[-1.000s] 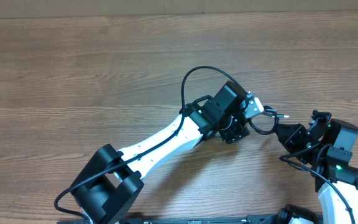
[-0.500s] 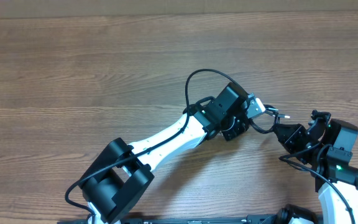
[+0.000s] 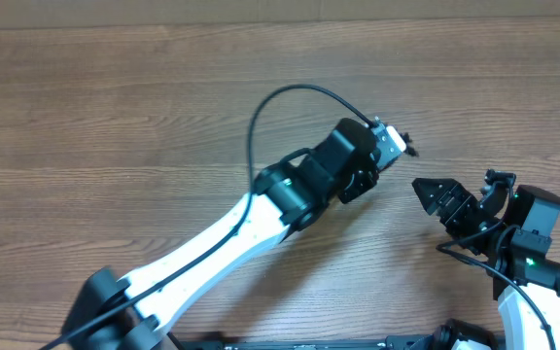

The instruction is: Untangle cables

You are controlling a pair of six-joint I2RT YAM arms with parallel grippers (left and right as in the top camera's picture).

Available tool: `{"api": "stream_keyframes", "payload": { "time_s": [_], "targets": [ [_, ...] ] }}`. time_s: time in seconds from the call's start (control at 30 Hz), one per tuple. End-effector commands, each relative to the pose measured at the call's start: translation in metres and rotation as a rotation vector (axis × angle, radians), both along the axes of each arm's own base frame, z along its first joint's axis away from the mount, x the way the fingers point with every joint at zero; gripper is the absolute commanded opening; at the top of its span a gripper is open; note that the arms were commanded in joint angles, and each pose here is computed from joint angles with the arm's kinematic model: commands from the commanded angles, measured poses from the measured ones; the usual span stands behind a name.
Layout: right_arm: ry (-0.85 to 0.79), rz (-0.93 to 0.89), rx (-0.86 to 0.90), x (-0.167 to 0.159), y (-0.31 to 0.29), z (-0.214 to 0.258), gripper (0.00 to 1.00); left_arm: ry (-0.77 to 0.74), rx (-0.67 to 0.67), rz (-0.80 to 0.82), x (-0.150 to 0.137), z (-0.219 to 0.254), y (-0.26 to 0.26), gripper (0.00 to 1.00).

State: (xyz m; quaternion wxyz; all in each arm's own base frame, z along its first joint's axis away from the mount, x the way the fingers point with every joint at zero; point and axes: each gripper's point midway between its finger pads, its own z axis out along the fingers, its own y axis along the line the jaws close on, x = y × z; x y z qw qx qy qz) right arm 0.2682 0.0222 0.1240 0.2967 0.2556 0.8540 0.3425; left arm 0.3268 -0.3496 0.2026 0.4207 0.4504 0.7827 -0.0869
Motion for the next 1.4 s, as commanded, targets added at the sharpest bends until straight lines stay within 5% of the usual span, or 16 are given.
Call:
{"api": "stream_keyframes", "payload": {
  "time_s": [0.0,0.13,0.43,0.6,0.83,1.07,1.37],
  "targets": [
    [-0.21,0.262,0.096,-0.004,0.036,0.039,1.0,-0.101,-0.012,0.069,0.008,0.038,0.018,0.04],
    [-0.364,0.445,0.295,-0.015,0.064,0.088,1.0,-0.034,-0.12,0.16,0.006,0.045,0.02,0.04],
    [0.226,0.076,0.875,-0.01,0.062,0.097,0.99,0.095,-0.524,0.348,0.017,0.081,0.002,0.04],
    [0.395,-0.027,1.074,-0.004,0.061,0.115,0.73,0.123,-0.559,0.222,0.0,0.089,-0.021,0.04],
    [0.376,-0.024,1.158,0.004,0.058,0.149,0.73,0.127,-0.561,0.15,-0.019,0.093,-0.039,0.04],
    [0.297,-0.094,1.168,0.018,0.048,0.154,0.41,0.126,-0.558,0.062,-0.047,0.097,-0.062,0.04],
    [0.249,-0.148,1.164,0.026,0.04,0.153,0.25,0.076,-0.518,-0.009,-0.053,0.1,-0.064,0.04]
  ]
}}
